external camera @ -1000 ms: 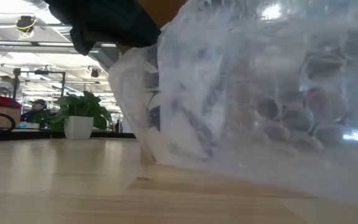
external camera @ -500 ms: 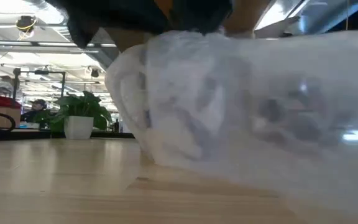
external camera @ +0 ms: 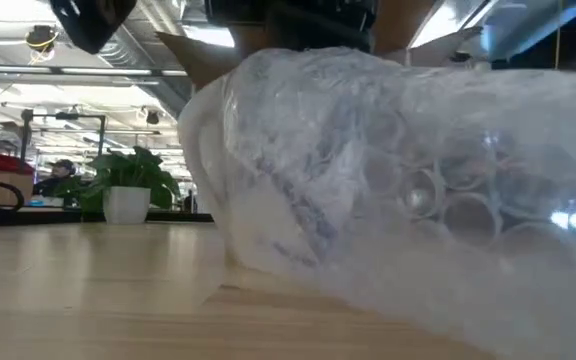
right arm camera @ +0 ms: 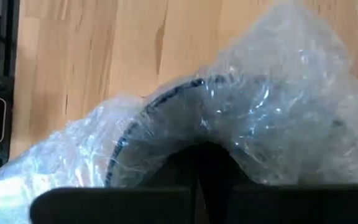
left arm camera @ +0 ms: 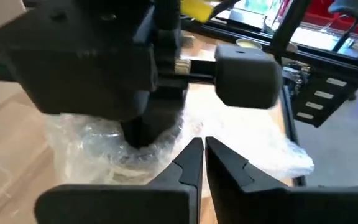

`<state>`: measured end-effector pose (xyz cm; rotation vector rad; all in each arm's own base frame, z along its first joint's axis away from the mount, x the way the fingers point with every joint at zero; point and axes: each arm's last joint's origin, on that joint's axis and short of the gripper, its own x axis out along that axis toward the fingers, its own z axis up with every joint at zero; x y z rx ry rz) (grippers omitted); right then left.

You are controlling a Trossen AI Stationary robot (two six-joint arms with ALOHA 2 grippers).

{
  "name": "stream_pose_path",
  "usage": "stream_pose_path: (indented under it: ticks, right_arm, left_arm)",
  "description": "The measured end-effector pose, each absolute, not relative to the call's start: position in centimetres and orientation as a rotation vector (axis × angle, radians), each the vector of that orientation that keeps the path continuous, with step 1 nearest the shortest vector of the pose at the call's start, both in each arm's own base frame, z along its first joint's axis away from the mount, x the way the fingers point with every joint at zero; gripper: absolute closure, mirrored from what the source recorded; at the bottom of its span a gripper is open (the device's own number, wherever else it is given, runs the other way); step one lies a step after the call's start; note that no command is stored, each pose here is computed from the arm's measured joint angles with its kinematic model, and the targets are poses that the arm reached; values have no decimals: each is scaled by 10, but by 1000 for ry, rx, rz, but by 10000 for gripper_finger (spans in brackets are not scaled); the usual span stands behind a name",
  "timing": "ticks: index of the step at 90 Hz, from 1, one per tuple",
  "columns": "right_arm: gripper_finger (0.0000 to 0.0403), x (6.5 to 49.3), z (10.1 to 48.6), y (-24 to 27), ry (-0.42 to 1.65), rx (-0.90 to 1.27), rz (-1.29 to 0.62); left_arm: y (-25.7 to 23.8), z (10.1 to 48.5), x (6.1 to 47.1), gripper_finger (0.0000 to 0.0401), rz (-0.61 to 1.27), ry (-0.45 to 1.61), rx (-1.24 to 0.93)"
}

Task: Wrap mug
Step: Wrap the white and blue mug with the bubble wrap

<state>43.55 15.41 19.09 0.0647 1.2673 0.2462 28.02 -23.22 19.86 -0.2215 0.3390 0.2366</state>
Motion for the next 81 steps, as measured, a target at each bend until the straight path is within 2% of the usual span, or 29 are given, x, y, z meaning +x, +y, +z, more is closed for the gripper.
stream_pose_path:
  ticks: [23,53,81]
  right_arm:
    - [403,433,211,153,1229,55,231]
    - [403,428,218,152,1249,60,230]
    - [403,412,247,159,1203,23,190]
  left_arm:
    - [-219,198,291,401,266,350,-192]
    - [-195,193,307,401,257,423,-224]
    - [-188,189,308,401,280,470,-241]
